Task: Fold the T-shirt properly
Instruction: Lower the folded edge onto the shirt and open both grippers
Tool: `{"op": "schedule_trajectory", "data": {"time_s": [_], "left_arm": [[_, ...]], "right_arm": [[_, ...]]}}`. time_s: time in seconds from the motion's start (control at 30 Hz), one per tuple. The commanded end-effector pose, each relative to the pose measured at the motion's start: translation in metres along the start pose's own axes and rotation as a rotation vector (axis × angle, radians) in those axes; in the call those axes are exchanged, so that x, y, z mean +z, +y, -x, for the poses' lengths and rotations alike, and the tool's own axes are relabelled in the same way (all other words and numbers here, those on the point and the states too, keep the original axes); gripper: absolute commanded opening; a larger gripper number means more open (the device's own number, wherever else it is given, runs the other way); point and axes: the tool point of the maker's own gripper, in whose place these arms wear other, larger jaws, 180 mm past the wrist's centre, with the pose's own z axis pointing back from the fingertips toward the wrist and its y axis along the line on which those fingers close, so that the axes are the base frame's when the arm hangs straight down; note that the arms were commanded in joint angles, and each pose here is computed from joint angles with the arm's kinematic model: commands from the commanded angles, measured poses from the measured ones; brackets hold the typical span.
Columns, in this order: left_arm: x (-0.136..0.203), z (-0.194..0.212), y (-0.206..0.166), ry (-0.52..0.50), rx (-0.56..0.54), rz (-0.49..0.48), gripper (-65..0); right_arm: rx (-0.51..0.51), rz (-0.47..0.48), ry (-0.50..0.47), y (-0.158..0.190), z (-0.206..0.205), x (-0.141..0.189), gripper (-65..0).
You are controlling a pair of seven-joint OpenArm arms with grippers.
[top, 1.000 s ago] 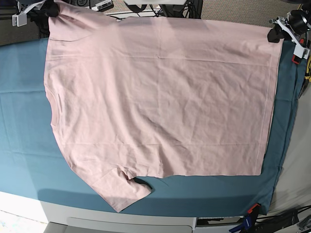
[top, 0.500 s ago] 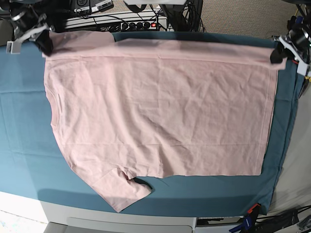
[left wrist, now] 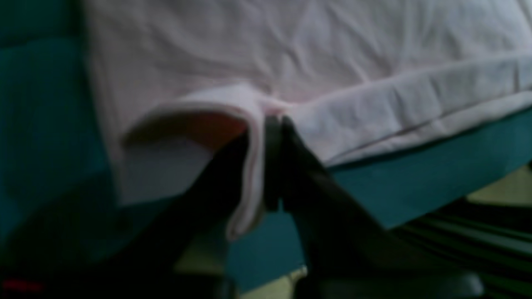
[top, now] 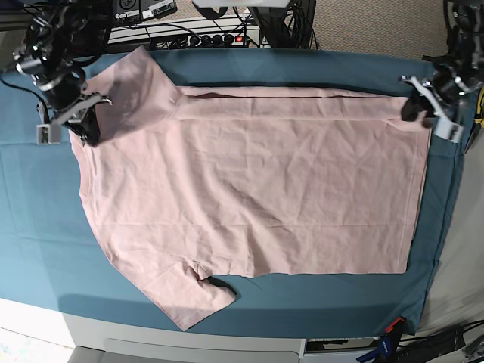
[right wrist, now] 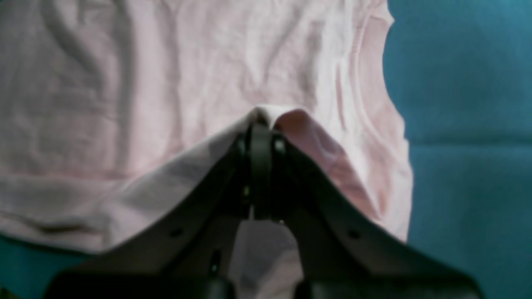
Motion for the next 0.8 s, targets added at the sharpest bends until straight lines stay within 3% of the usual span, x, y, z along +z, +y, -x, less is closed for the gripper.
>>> {"op": "schedule_trajectory", "data": {"time_s": [0.0, 0.2, 0.63, 0.77], "left_arm": [[0.000, -0.017, 0.001, -0.044, -0.032, -0.005, -65.0], [-0.008, -0.034, 0.006, -0.057, -0.093, -0.042, -65.0], [-0.008, -0.036, 0.008, -0.066, -0.107, -0.055, -65.0], [-0.008, -0.042, 0.008, -0.092, -0.109, -0.053, -65.0]], "right_arm": [[0.028, 0.005, -0.067, -0.002, -0.019, 0.001, -65.0], [0.057, 0.085, -0.109, -0.017, -0.034, -0.004, -65.0], [-0.239, 0.018, -0.040, -0.036, 0.015, -0.054, -65.0], [-0.271, -0.002, -0.040, -0.034, 0.019, -0.057, -65.0]]}}
